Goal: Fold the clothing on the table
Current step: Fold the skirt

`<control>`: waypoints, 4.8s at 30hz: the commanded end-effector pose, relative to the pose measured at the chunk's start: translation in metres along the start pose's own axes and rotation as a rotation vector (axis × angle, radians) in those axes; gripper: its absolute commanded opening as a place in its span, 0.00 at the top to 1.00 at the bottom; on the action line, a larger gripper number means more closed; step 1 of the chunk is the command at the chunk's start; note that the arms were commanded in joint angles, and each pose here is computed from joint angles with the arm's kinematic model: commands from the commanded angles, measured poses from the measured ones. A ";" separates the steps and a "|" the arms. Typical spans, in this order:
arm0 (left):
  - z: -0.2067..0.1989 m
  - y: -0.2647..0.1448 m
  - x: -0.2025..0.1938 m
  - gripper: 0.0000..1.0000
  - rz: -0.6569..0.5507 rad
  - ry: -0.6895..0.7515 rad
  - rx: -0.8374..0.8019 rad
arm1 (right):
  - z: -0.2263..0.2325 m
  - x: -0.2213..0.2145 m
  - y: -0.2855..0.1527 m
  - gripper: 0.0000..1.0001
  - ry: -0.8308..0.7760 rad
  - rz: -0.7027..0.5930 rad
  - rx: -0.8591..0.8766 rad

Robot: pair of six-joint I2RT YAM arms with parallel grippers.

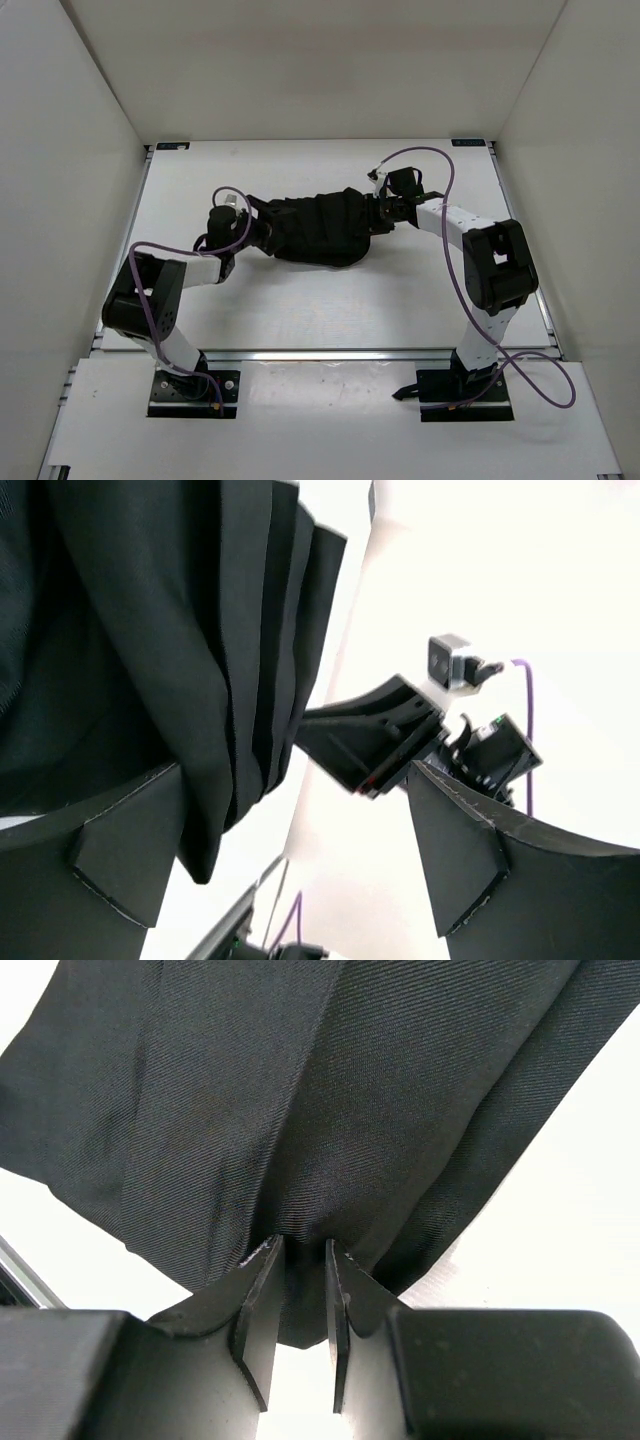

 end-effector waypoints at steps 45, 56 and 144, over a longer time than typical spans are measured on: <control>-0.025 0.034 0.071 1.00 -0.068 0.504 0.361 | 0.058 -0.031 -0.022 0.06 -0.308 -0.178 0.027; -0.017 0.036 0.080 1.00 -0.071 0.454 0.380 | 0.078 -0.056 0.035 0.00 -0.287 -0.310 -0.162; -0.041 0.083 -0.011 1.00 0.313 0.590 0.032 | 0.044 0.031 0.017 1.00 -0.104 -0.254 0.163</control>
Point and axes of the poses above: each gripper's point midway between its finger pads, its own y axis out along the fingers, its own z axis along the line the jaws close on, x = y × z, the point moved 8 cm from there along -y, back along the fingers, and after that the axes turned 14 degrees about y, right-handed, at the moved point
